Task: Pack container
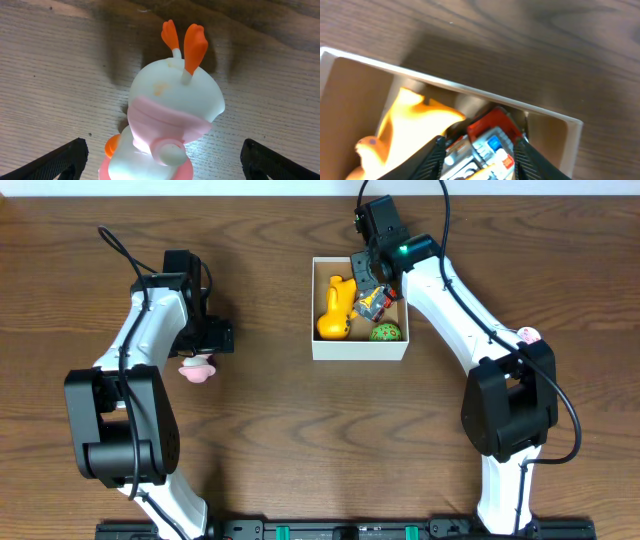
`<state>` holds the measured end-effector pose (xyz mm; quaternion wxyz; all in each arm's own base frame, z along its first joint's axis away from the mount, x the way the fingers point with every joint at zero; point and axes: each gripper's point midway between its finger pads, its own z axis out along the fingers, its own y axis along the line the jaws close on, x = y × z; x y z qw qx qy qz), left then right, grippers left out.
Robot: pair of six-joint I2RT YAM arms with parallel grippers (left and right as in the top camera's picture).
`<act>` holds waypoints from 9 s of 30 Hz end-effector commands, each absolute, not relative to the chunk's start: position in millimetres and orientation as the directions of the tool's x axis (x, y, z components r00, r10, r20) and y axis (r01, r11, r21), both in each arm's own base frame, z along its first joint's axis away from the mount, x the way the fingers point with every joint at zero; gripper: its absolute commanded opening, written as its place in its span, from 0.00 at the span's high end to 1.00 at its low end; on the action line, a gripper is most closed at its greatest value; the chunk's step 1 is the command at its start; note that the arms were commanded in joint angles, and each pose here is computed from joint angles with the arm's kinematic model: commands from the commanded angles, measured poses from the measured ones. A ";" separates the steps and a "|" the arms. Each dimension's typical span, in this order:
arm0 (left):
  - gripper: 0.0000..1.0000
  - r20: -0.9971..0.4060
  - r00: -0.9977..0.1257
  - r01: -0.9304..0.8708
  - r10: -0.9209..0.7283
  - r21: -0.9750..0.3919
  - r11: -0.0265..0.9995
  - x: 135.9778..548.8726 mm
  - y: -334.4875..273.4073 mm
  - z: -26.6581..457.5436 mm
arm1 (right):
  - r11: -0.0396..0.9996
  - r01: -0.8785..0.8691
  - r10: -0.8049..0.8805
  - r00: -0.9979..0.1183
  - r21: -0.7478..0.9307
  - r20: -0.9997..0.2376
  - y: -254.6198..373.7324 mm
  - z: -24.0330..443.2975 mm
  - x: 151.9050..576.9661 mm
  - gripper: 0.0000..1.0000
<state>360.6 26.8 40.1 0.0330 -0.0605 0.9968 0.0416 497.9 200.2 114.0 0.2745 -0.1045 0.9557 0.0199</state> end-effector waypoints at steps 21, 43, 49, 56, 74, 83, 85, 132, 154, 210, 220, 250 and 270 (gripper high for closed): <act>0.02 -0.056 -0.993 -0.111 -0.107 0.086 0.990 357.9 28.6 36.6 | 0.912 -0.348 -0.222 -0.862 0.216 -0.455 235.4 133.2 461.4 0.98; 0.02 -0.056 -0.993 -0.111 -0.107 0.086 0.990 357.9 28.6 36.6 | 0.916 -0.370 -0.308 -0.896 0.154 -0.319 236.8 83.7 440.5 0.99; 0.02 -0.055 -0.993 -0.111 -0.107 0.086 0.990 357.8 28.6 36.4 | 0.931 -0.354 -0.313 -0.897 0.084 -0.313 224.1 79.7 443.9 0.99; 0.02 -0.056 -0.993 -0.111 -0.107 0.086 0.990 357.9 28.6 36.6 | 0.937 -0.349 -0.333 -0.894 -0.002 -0.300 208.9 77.8 445.4 0.99; 0.02 -0.056 -0.993 -0.111 -0.107 0.086 0.990 357.9 28.6 36.6 | 0.880 -0.419 -0.320 -0.870 0.222 -0.374 248.1 95.3 449.0 0.99; 0.02 -0.056 -0.993 -0.111 -0.107 0.086 0.990 357.9 28.6 36.6 | 0.908 -0.400 -0.320 -0.852 0.121 -0.414 239.1 83.0 469.8 0.99; 0.02 -0.056 -0.993 -0.111 -0.107 0.086 0.990 357.9 28.6 36.6 | 0.909 -0.399 -0.321 -0.856 0.122 -0.405 239.4 76.6 469.9 0.99; 0.02 -0.055 -0.993 -0.111 -0.107 0.086 0.990 357.8 28.6 36.4 | 0.926 -0.339 -0.378 -0.853 -0.168 -0.360 173.2 102.3 473.3 0.96; 0.02 -0.056 -0.993 -0.111 -0.107 0.086 0.990 357.9 28.6 36.6 | 0.954 -0.299 -0.265 -0.844 -0.001 -0.466 204.8 118.8 489.0 0.88; 0.02 -0.056 -0.993 -0.111 -0.107 0.086 0.990 357.9 28.6 36.6 | 0.942 -0.269 -0.319 -0.900 -0.199 -0.297 146.0 95.8 470.4 0.93; 0.02 -0.055 -0.993 -0.111 -0.107 0.086 0.990 357.8 28.6 36.4 | 0.947 -0.294 -0.322 -0.853 -0.131 -0.412 174.2 140.1 480.6 0.90; 0.02 -0.056 -0.993 -0.111 -0.107 0.086 0.990 357.9 28.6 36.6 | 0.973 -0.163 -0.221 -0.862 -0.163 -0.457 118.2 154.7 509.8 0.99; 0.02 -0.056 -0.993 -0.111 -0.107 0.086 0.990 357.9 28.6 36.6 | 0.928 0.350 0.323 -0.927 -0.130 -0.189 -47.6 107.4 448.6 0.55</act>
